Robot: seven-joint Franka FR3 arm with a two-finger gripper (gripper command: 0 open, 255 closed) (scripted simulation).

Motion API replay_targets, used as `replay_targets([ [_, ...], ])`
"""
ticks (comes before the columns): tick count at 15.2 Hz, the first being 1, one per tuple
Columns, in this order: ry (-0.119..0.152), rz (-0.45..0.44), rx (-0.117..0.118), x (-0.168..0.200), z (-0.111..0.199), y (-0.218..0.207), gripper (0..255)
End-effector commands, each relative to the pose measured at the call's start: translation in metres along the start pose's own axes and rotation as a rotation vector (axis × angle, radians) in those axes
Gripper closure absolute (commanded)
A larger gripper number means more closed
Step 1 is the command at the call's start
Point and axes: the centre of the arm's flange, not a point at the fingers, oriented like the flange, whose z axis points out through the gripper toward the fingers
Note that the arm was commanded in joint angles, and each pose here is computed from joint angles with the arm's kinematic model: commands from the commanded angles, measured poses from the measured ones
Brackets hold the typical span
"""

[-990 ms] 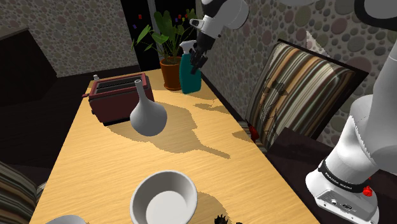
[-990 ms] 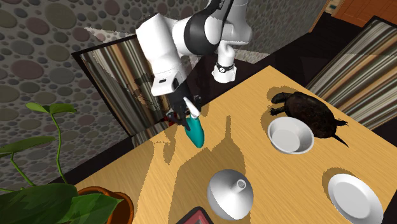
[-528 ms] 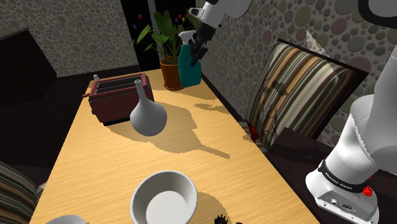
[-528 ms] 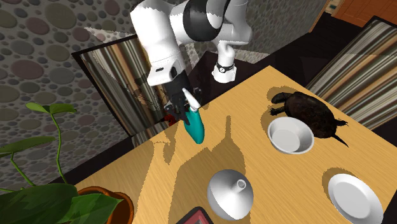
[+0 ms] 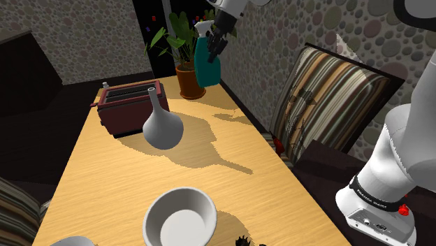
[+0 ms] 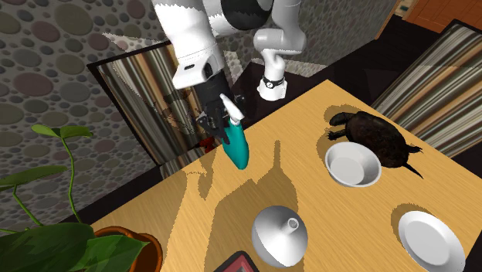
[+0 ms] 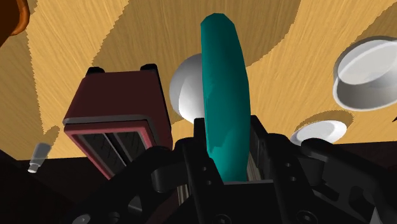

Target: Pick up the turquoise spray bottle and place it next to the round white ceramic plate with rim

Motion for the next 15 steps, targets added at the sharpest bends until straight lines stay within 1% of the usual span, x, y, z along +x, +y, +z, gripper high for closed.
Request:
replay_targets([
  [1,0.0,0.0,0.0,0.005,-0.009,0.0,255],
  [8,0.0,0.0,0.0,0.022,-0.04,-0.001,255],
  [15,0.0,0.0,0.0,0.062,0.013,-0.065,255],
])
